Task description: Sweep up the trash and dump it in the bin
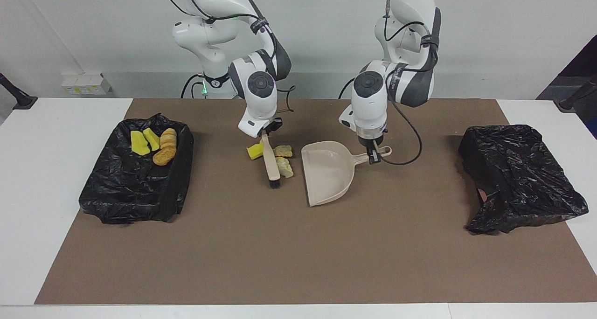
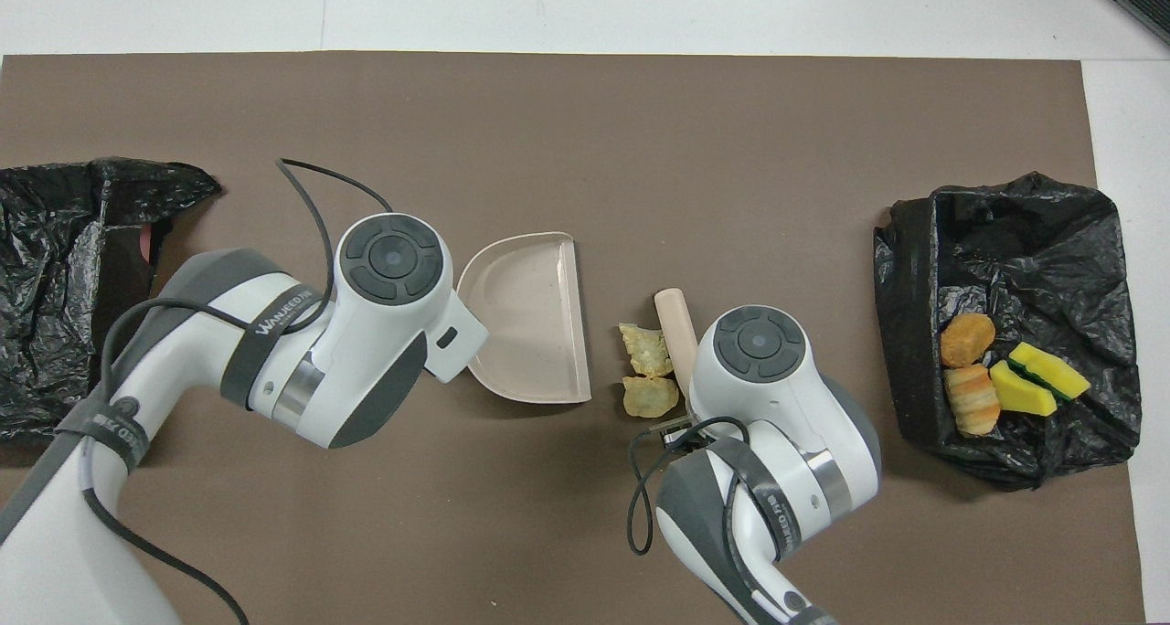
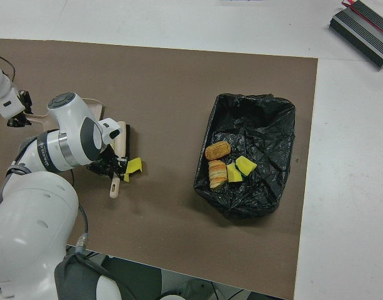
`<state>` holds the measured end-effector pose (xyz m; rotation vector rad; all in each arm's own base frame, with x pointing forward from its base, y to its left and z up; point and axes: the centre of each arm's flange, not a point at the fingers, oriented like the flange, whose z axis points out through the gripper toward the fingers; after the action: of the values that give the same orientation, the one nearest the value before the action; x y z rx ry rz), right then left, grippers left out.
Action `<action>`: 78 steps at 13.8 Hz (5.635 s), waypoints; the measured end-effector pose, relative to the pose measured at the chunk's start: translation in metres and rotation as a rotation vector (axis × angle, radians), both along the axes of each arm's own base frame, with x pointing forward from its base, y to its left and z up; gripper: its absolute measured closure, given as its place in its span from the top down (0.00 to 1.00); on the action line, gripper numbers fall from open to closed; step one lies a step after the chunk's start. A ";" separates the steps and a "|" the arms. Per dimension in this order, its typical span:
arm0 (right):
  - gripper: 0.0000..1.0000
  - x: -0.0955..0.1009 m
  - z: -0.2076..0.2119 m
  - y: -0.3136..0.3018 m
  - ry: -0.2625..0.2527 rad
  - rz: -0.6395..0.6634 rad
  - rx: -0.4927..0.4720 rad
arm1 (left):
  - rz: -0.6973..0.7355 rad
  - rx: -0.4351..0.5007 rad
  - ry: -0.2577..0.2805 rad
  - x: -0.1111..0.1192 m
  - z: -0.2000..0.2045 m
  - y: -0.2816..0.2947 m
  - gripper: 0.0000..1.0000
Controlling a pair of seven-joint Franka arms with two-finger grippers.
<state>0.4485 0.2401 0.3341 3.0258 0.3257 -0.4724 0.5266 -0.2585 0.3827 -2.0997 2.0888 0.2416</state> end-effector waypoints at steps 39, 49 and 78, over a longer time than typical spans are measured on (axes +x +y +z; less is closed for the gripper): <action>0.27 -0.052 -0.001 0.086 0.010 -0.127 0.181 | -0.039 -0.126 -0.020 -0.067 -0.029 -0.044 0.31; 0.27 -0.071 0.097 0.057 0.079 -0.112 -0.031 | -0.005 -0.337 0.046 -0.010 -0.030 0.043 0.31; 1.00 -0.096 0.010 0.119 -0.075 -0.225 0.055 | 0.029 0.020 -0.047 0.024 0.134 0.551 0.31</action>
<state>0.3524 0.3595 0.3440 3.1390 -0.0065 -0.3664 0.5509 0.2928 0.5164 -2.1044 2.0231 0.2136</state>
